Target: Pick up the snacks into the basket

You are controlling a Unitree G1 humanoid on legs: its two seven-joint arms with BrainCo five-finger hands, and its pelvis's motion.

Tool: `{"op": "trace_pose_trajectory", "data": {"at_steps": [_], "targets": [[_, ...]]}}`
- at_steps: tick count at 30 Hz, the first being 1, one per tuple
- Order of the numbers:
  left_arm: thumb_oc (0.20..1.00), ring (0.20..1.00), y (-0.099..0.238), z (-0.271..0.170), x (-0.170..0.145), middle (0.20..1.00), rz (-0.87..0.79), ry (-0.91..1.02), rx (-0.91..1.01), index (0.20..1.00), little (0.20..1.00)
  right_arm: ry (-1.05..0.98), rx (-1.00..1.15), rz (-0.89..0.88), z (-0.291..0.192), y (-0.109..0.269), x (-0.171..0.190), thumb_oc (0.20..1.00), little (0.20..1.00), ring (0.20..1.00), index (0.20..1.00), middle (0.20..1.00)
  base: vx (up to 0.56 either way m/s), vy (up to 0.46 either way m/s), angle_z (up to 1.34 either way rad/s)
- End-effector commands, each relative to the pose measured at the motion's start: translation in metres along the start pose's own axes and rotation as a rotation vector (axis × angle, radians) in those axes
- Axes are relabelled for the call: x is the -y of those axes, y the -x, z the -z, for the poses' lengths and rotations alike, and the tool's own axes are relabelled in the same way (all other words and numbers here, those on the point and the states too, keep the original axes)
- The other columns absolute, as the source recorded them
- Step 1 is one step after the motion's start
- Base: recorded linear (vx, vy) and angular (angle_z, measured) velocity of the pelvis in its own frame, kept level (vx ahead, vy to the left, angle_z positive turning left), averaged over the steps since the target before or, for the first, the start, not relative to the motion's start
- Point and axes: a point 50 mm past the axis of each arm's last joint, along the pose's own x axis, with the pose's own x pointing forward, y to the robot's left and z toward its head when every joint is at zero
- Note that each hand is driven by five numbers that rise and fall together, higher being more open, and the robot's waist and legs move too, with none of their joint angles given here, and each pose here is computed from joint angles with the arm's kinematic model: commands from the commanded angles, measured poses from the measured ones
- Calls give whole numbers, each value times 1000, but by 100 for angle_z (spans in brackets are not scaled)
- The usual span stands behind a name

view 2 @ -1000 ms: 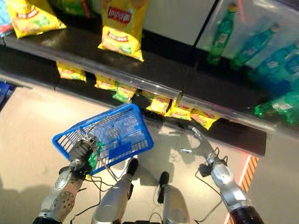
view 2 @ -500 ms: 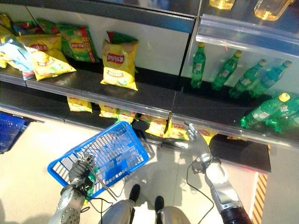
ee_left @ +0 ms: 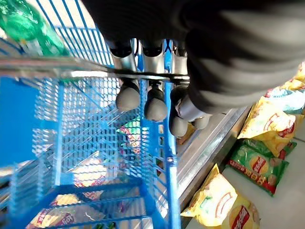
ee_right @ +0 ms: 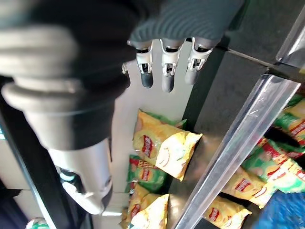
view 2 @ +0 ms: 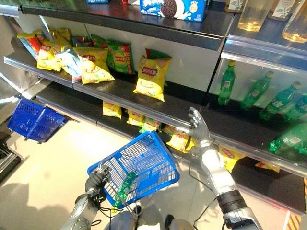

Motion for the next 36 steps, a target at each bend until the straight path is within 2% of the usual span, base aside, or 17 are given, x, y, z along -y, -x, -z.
{"op": "trace_pose_trajectory", "data": {"at_steps": [1,3,7,8,14,17,26,29,36], "targets": [[200,200,-6,-83,20,200,112,-84,376,200,200,-40,109,101,-23,-7,21,1000,1000,1000,1000,1000,64,264,33],[200,200,-9,-96,27,200,155,-134,421,200,200,-32,145,155,-33,-7,35,1000,1000,1000,1000,1000,130,343,55],[200,200,-7,-100,31,200,183,-150,445,200,200,-41,174,149,-41,-11,31,1000,1000,1000,1000,1000,187,382,-20],[200,200,-10,-110,44,200,227,-183,477,200,200,-98,163,187,-37,-11,33,1000,1000,1000,1000,1000,231,431,-40],[200,200,-7,-124,39,200,213,-246,527,200,200,-170,138,199,-34,-21,22,1000,1000,1000,1000,1000,178,316,-18],[200,200,-9,-119,42,200,244,-269,498,200,200,-193,98,239,-24,-21,33,1000,1000,1000,1000,1000,209,148,-10],[200,200,-7,-116,49,200,288,-266,493,200,200,-234,54,292,-25,-38,45,1000,1000,1000,1000,1000,120,-16,31],[200,200,-4,-118,52,200,321,-275,498,200,200,-234,71,377,-35,-45,65,1000,1000,1000,1000,1000,81,-61,6],[200,200,3,-120,60,200,372,-261,507,200,200,-187,167,451,-78,-62,98,1000,1000,1000,1000,1000,44,-52,9]]}}
